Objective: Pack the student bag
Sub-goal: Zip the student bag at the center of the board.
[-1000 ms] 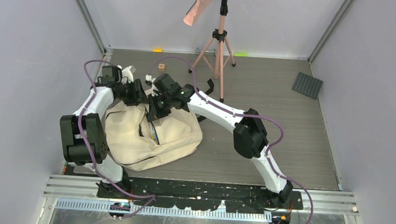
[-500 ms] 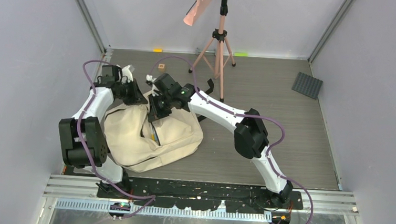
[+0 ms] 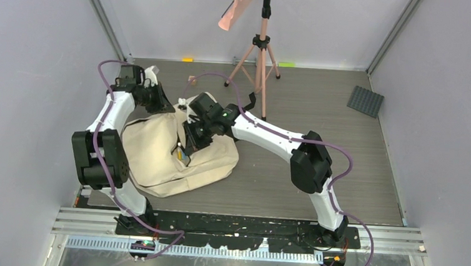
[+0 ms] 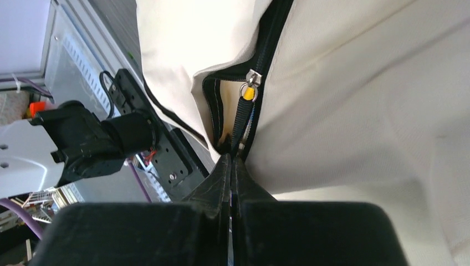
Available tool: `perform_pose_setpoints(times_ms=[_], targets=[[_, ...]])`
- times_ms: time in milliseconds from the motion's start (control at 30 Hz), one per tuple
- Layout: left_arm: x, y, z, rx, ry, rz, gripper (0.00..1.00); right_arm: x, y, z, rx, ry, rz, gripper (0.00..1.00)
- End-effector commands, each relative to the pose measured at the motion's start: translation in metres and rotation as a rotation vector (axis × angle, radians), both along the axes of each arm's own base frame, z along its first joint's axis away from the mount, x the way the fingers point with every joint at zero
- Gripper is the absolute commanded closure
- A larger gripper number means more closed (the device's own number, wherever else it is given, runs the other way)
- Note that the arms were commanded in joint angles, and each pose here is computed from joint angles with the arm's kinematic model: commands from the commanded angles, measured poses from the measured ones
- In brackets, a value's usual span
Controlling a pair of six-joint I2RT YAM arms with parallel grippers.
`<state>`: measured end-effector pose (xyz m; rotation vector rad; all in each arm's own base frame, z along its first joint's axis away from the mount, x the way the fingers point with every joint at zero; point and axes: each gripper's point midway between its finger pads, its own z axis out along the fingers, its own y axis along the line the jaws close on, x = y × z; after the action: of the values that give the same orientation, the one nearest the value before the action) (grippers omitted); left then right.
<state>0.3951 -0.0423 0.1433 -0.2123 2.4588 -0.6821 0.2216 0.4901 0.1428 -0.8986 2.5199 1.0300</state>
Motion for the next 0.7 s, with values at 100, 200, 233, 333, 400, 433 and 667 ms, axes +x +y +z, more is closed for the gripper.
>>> perform_pose_setpoints(times_ms=[100, 200, 233, 333, 400, 433, 667], targets=[[0.055, 0.028, 0.043, 0.087, -0.217, 0.073, 1.00, -0.040, -0.024, 0.019, -0.027, 0.052, 0.124, 0.99], [0.061, 0.038, 0.039, 0.122, -0.208, 0.114, 1.00, -0.050, -0.029, 0.020, -0.041, 0.052, 0.173, 0.99], [0.062, 0.041, 0.037, 0.128, -0.204, 0.125, 1.00, -0.055, -0.033, 0.018, -0.058, 0.064, 0.185, 0.99], [0.067, 0.048, 0.034, 0.134, -0.200, 0.156, 1.00, -0.070, -0.044, 0.010, -0.108, 0.069, 0.247, 0.99], [0.071, 0.053, 0.033, 0.139, -0.196, 0.175, 1.00, -0.078, -0.052, 0.005, -0.137, 0.074, 0.272, 0.99], [0.073, 0.055, 0.033, 0.143, -0.194, 0.182, 1.00, -0.081, -0.056, 0.001, -0.151, 0.077, 0.276, 0.99], [0.081, 0.068, 0.028, 0.162, -0.179, 0.245, 1.00, -0.091, -0.073, -0.003, -0.177, 0.063, 0.299, 0.99]])
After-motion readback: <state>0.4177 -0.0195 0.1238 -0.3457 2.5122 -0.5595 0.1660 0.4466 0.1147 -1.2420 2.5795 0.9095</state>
